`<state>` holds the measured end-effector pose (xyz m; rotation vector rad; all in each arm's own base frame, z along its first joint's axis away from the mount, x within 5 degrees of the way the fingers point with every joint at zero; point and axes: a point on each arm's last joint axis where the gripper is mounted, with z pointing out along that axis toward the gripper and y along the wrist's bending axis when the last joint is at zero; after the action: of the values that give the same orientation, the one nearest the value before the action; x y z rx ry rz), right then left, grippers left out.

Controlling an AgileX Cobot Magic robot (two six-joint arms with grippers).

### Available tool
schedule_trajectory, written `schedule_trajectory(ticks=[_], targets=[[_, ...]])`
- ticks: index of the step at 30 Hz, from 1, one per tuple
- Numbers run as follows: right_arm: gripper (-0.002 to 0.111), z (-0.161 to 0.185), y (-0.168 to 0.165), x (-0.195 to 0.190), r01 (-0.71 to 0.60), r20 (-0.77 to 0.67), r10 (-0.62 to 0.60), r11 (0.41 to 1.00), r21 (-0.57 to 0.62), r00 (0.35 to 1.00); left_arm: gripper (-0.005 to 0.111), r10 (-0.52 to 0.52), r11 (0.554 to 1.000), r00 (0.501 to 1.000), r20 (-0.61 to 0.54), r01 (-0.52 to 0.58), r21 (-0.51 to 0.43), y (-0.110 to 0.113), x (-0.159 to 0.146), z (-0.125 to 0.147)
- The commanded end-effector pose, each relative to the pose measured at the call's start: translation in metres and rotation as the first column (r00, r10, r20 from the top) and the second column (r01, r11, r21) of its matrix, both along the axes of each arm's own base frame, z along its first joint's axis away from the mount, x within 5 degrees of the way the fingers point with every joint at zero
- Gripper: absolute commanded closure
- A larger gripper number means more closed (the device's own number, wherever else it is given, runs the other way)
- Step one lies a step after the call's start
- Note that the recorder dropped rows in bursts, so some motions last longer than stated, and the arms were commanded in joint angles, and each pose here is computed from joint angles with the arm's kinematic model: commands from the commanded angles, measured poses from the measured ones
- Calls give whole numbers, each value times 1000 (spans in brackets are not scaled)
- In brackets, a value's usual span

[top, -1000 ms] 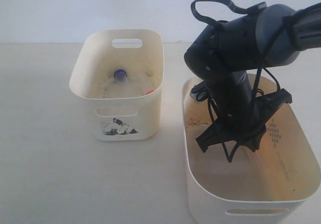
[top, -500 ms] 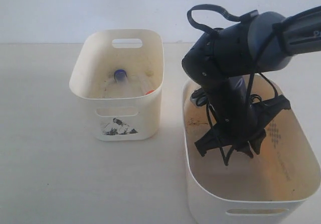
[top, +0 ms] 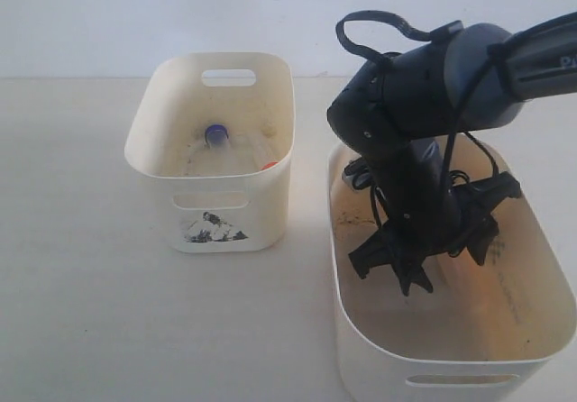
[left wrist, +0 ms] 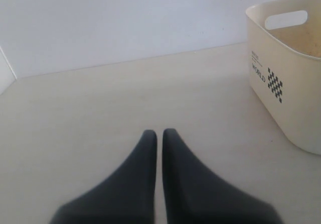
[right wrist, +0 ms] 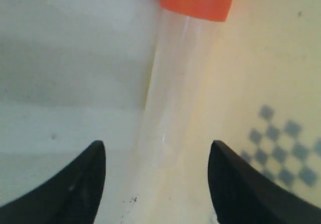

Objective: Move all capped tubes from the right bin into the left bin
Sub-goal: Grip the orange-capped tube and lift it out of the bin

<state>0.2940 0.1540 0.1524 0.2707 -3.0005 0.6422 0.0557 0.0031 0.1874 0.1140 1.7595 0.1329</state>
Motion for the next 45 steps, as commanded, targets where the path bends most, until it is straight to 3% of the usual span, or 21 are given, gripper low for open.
schedule_trajectory(ticks=[1,10,19,21,25,31,34,41,45], targets=[[53,-6,0,5,-13,19,13,1000,9,1000,102,2,1000,1000,13,-2,-13,0,0,2],[53,-28,-3,8,-8,-8,7,997,-74,1000,102,2,1000,1000,13,-2,-13,0,0,2],[54,-46,4,7,29,-36,-29,1000,-8,999,102,2,1000,1000,13,-2,-13,0,0,2],[65,-48,5,6,41,-48,-41,999,-1,998,102,2,1000,1000,13,-2,-13,0,0,2],[104,-49,6,5,44,-60,-44,999,4,997,102,2,1000,1000,13,-2,-13,0,0,2],[109,-45,3,3,8,-94,-10,1000,-27,995,102,2,1000,1000,13,-2,-13,0,0,2],[109,-15,-2,1,-2,-52,-1,999,-41,999,102,2,1000,1000,13,-2,-13,0,0,2],[109,96,-15,-20,-60,216,30,989,133,976,102,2,1000,1000,13,-2,-13,0,0,2],[109,137,-26,-37,-84,328,15,976,199,945,102,2,1000,1000,13,-2,-13,0,0,2]])
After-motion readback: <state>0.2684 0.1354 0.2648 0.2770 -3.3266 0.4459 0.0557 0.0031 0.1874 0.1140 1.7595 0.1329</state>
